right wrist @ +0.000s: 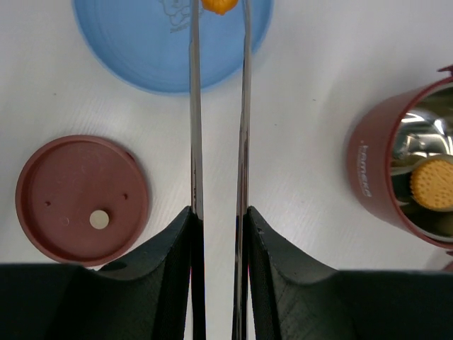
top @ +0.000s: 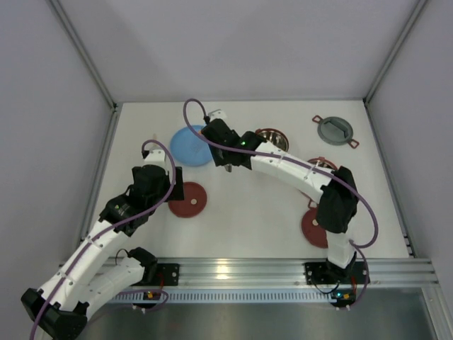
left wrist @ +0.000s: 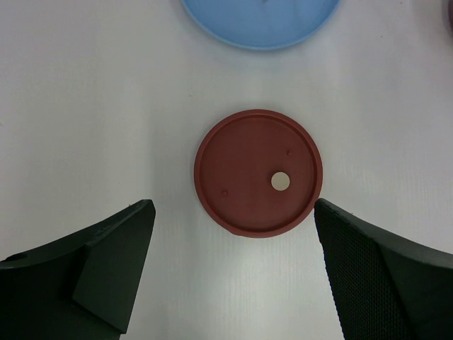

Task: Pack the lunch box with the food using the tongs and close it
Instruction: Pick up the fake food from the plate, then place the fake food in the packing box.

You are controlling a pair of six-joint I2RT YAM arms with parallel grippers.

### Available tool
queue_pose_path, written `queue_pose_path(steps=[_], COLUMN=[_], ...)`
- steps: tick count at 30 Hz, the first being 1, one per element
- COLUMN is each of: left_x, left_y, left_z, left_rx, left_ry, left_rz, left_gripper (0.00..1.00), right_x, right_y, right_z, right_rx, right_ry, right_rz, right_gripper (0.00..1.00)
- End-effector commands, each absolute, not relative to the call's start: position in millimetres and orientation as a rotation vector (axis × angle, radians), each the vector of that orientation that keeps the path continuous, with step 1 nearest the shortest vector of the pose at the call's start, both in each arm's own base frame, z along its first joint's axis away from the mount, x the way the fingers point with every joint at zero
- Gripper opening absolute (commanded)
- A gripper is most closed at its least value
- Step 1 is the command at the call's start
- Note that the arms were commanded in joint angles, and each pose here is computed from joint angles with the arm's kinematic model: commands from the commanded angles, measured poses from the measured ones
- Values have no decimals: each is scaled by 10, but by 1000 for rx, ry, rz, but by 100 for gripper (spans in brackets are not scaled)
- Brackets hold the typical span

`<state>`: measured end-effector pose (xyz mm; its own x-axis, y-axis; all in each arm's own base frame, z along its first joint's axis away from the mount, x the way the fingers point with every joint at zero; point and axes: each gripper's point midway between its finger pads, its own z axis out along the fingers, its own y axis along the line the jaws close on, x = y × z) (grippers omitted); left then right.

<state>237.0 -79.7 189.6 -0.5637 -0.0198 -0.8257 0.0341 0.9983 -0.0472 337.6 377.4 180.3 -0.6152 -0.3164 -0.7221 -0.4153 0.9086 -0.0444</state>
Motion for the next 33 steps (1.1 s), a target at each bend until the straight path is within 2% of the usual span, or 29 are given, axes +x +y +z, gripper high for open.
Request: queue_pose_path(steps=[1, 8, 17, 33], left_x=[2387, 2389, 2393, 2393], left_y=[-789, -789, -795, -787], left_z=[1965, 1958, 1963, 1962], left_rx=[6, 9, 7, 4], left_ry=[2141, 2144, 2143, 2143], left_rz=[-69, -66, -69, -65], left_gripper=[99, 99, 99, 99], right_x=[3424, 3327, 3059, 2984], right_y=[3408, 2696, 1973, 1764], right_z=[2403, 2586, 2484, 2181], right_rx=[-375, -230, -118, -99], right_ry=[2185, 2169, 2181, 2238], right_rz=[191, 149, 84, 46], right_gripper=[16, 16, 16, 19])
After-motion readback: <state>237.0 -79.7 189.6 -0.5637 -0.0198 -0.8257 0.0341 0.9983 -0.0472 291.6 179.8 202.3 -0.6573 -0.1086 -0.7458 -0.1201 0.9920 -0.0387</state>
